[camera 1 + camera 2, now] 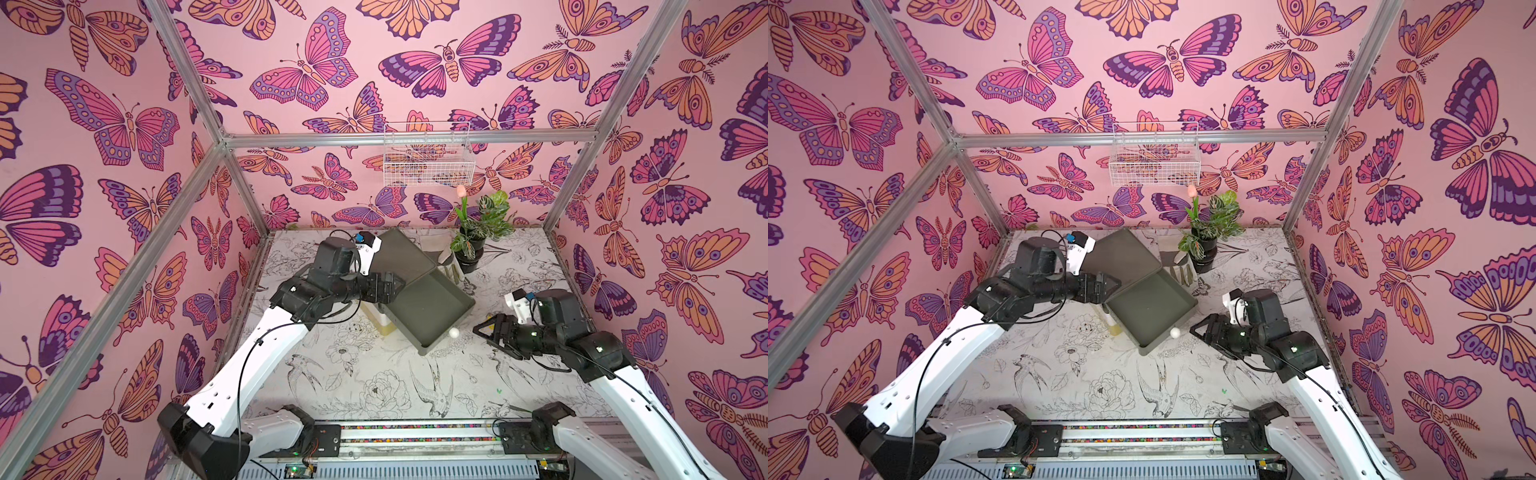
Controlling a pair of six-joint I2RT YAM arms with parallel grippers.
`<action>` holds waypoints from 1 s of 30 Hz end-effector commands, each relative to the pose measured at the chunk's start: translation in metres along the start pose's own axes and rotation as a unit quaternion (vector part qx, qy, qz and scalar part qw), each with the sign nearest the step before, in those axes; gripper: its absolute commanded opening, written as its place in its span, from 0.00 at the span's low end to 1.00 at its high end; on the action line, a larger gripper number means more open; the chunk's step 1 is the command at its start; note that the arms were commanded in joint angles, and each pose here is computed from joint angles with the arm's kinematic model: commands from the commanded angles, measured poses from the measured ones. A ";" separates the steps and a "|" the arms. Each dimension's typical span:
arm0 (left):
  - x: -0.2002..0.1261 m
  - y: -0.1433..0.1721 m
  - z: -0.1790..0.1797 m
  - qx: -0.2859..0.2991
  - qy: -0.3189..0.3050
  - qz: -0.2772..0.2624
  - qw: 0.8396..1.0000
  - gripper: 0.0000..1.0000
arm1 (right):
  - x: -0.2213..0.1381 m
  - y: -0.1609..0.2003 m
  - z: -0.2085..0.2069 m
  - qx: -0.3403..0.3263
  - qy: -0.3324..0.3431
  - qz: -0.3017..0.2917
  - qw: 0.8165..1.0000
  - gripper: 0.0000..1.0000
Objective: Take the keys out of the drawer
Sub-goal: Place the key at the center of the board, then close the drawer in the storage box.
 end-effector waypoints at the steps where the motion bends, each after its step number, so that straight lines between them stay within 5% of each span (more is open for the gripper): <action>1: 0.012 0.001 0.010 -0.020 0.004 0.029 0.999 0.93 | 0.014 -0.002 0.003 0.013 -0.018 0.006 1.000 0.68; 30: 0.064 0.011 0.048 -0.021 0.003 0.089 0.996 0.91 | 0.067 -0.008 0.018 0.010 -0.029 0.019 0.999 0.66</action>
Point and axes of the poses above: each gripper's point midway between its finger pads, its own x axis out along the fingers, its own z axis along the line the jaws close on, y = z × x, the point moved 2 cm from there along -x, back along the fingers, and after that the axes turned 7 degrees about x, right-handed, at the moved point
